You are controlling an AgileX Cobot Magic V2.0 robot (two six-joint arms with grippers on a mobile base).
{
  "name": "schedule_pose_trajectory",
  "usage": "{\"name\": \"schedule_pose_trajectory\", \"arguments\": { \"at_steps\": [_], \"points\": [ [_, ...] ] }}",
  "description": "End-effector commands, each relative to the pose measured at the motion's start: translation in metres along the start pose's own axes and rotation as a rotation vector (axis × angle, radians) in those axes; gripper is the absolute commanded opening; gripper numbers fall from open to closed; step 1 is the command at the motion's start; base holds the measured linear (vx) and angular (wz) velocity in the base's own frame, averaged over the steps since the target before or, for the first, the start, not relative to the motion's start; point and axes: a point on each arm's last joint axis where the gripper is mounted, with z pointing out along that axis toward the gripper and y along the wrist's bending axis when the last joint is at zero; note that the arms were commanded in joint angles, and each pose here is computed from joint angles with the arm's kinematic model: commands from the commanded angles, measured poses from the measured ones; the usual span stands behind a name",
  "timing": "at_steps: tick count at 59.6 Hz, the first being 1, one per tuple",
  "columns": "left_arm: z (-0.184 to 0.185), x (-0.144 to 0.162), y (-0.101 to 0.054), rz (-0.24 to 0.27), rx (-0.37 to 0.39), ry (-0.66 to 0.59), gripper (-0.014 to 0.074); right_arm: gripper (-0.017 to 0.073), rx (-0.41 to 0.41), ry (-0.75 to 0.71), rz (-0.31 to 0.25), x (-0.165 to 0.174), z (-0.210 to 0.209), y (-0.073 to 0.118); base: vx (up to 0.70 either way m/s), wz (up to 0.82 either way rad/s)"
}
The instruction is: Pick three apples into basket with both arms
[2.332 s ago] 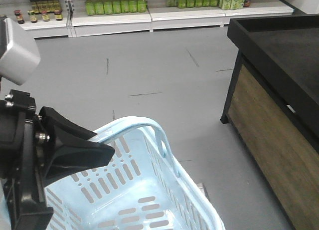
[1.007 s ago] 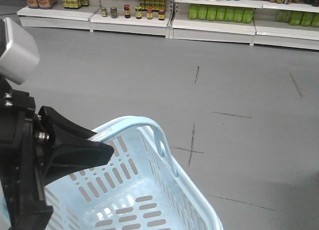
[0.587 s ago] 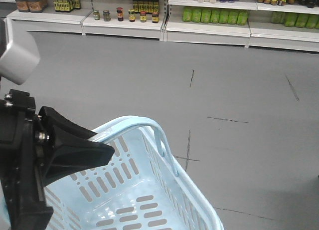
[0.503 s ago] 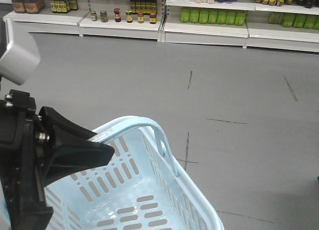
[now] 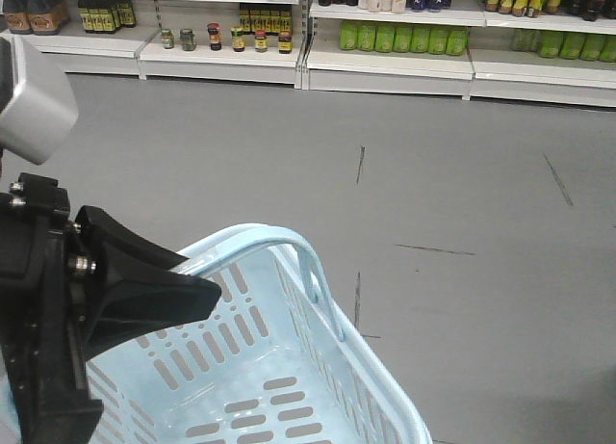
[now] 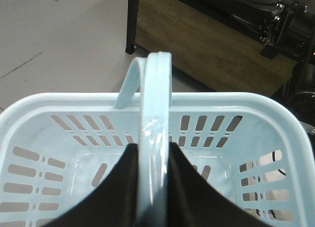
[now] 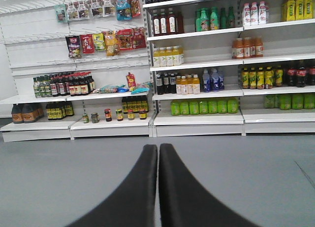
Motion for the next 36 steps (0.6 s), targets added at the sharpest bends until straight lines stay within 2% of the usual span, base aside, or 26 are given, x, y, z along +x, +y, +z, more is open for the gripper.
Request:
{"name": "schedule_pose_trajectory", "arguments": {
  "at_steps": [1, 36],
  "points": [
    [-0.0109, -0.0138, -0.0059, -0.02, 0.003, -0.123, -0.0006, -0.0004, -0.017, -0.064, -0.007, -0.0018, -0.0007, 0.0015, 0.19, 0.01],
    [-0.0109, -0.0138, -0.0059, -0.02, 0.003, -0.123, -0.0006, -0.0004, -0.017, -0.064, -0.007, -0.0018, -0.0007, 0.0015, 0.17, -0.02]
  ]
}}
